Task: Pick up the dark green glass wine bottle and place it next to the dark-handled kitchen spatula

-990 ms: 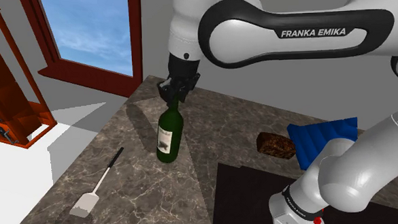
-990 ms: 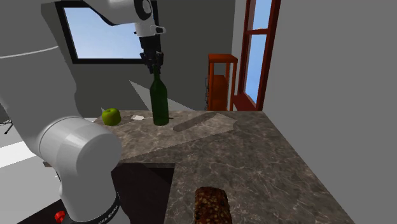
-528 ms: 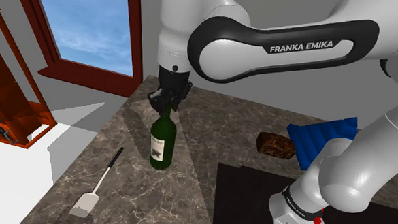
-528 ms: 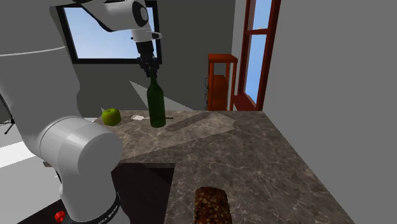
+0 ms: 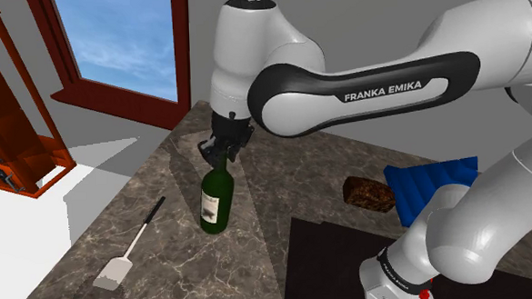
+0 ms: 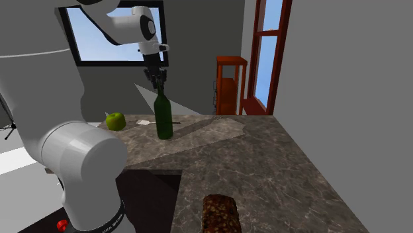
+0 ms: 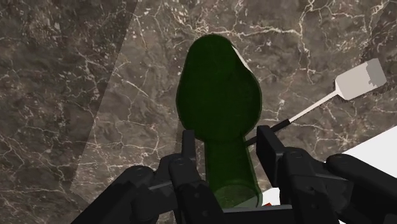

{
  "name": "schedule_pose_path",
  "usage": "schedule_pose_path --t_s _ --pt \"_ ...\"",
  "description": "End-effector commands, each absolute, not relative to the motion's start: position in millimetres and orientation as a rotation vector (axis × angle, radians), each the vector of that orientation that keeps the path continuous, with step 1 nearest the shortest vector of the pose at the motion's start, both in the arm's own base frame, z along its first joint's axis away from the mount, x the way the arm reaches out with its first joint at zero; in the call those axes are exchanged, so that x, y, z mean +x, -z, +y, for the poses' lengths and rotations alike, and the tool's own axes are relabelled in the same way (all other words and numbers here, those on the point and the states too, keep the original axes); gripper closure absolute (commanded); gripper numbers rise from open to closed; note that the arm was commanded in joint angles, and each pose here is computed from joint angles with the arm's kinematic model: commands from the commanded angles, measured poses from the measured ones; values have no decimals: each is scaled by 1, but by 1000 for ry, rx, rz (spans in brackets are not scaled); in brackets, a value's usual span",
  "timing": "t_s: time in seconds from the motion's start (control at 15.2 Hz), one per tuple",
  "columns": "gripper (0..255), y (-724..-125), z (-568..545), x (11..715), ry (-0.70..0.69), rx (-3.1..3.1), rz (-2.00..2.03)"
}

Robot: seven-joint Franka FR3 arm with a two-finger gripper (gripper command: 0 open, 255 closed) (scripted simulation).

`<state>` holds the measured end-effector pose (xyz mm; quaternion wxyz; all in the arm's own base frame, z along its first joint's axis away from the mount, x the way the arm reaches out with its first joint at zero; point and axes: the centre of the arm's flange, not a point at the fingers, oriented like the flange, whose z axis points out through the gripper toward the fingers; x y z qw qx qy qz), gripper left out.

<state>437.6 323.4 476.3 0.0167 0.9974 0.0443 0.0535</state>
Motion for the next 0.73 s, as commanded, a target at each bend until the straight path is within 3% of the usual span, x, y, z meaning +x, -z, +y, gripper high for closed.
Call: schedule_pose_path --t_s 0.0,0.46,0.53,0.66 --pt "255 -469 324 439 -168 3101 138" --pt "255 -469 324 439 -168 3101 138" --pt "0 -469 324 439 -168 3101 138" --pt "0 -470 324 439 -168 3101 138"
